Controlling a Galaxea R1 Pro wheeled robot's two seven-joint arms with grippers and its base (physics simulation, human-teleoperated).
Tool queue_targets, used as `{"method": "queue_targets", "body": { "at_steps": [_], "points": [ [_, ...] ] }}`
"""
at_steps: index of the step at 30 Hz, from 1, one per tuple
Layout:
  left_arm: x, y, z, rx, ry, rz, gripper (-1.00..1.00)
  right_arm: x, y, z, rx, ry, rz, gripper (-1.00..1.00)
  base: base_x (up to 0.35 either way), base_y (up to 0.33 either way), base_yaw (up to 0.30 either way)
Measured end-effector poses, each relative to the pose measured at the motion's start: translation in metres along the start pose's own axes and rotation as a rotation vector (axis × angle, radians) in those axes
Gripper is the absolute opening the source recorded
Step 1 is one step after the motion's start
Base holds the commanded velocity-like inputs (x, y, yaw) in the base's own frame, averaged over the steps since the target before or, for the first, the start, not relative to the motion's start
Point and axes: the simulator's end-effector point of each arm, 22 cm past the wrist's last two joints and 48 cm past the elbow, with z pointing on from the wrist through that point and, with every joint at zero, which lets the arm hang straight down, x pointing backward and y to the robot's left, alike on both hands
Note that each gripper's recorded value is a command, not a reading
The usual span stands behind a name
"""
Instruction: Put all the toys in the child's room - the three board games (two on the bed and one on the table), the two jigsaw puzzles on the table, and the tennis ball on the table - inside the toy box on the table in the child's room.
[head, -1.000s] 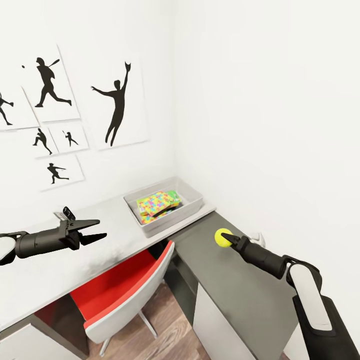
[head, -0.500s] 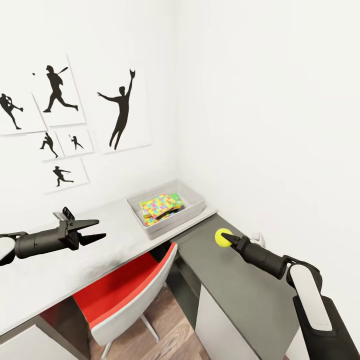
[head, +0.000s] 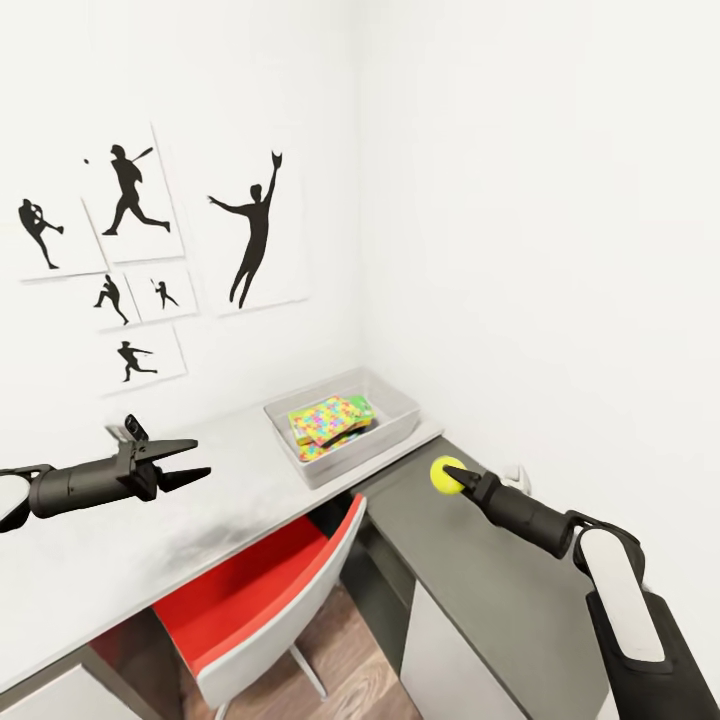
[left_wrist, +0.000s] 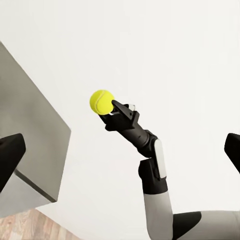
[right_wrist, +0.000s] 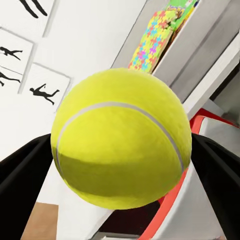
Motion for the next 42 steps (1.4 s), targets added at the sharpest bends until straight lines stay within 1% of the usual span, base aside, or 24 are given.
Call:
{"method": "queue_targets", "body": {
  "at_steps": [8,17,31,42],
  "points": [
    [-0.001,-0.006,-0.001,0.003,-0.003,0.012,1.00,-0.002,0.005,-0.003,-0.006,-0.007,-0.006,-1.00,0.140,0.141,0.000],
    [-0.001,-0.014,-0.003,0.008,-0.006,0.024,1.00,-0.005,0.012,-0.006,-0.015,-0.014,-0.015,-1.00,-0.033,0.174,0.000],
    [-0.001,-0.026,-0.005,0.015,-0.011,0.045,1.00,-0.009,0.023,-0.011,-0.029,-0.026,-0.030,-1.00,0.099,0.016,0.000],
    [-0.001,-0.035,-0.007,0.022,-0.014,0.062,1.00,-0.013,0.032,-0.015,-0.040,-0.036,-0.041,-1.00,0.145,0.094,0.000]
  ]
}}
